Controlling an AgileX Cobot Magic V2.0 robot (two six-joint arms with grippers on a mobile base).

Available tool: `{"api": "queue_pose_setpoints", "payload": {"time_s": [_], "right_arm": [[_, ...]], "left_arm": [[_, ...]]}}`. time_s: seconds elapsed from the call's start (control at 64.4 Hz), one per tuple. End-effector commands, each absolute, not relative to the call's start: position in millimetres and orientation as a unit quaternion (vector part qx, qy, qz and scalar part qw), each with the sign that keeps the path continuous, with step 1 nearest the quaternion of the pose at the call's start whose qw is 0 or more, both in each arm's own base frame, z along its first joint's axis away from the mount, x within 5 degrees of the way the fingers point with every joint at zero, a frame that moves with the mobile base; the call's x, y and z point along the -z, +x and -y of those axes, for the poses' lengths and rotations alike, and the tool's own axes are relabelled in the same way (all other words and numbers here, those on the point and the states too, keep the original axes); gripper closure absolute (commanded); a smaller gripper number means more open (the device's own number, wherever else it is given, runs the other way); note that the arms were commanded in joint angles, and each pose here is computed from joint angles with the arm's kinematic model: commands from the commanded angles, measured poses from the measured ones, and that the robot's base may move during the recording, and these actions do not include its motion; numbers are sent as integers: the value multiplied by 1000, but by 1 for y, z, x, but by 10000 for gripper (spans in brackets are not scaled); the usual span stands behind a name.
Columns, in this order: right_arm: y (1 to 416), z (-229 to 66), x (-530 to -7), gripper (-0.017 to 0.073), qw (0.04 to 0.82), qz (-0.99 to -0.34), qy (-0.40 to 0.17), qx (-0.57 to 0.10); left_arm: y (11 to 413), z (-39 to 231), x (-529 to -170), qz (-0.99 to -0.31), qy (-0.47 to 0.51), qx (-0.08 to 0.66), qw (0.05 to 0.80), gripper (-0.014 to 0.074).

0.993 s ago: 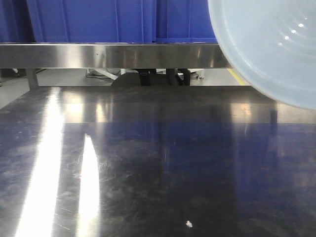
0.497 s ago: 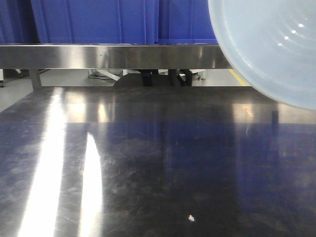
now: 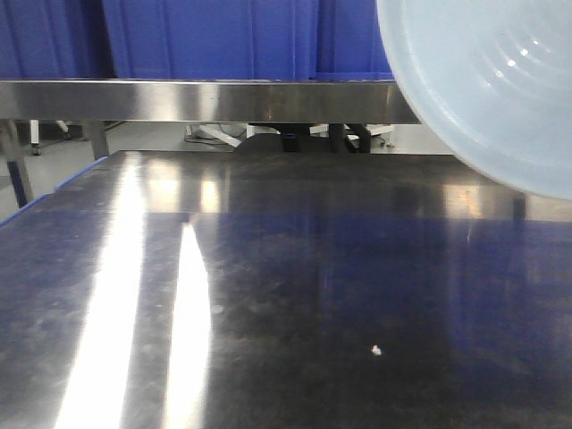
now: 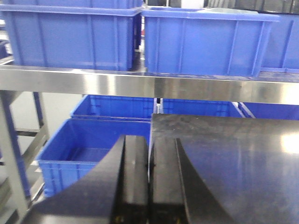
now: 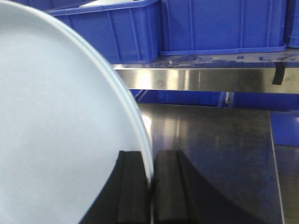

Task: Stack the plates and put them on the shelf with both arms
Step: 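Turn the base away from the table holding the plates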

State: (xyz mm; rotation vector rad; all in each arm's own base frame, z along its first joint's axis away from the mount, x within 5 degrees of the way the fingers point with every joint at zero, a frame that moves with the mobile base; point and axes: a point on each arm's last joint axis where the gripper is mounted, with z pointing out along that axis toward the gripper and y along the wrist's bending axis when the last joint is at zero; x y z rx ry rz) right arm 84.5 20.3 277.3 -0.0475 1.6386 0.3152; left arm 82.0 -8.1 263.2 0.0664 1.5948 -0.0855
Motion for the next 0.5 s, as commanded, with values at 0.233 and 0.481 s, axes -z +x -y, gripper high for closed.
{"api": "queue_pose_setpoints", "payload": {"time_s": [0.233,0.481], "right_arm": [[84,-19,-298,503,720,-679,-15,-143],[84,-19,-298,503,720,-679,-15,-143]], "left_arm": [[82,6,-282,-678,17,33,734,513],[82,6,-282,-678,17,33,734,513]]}}
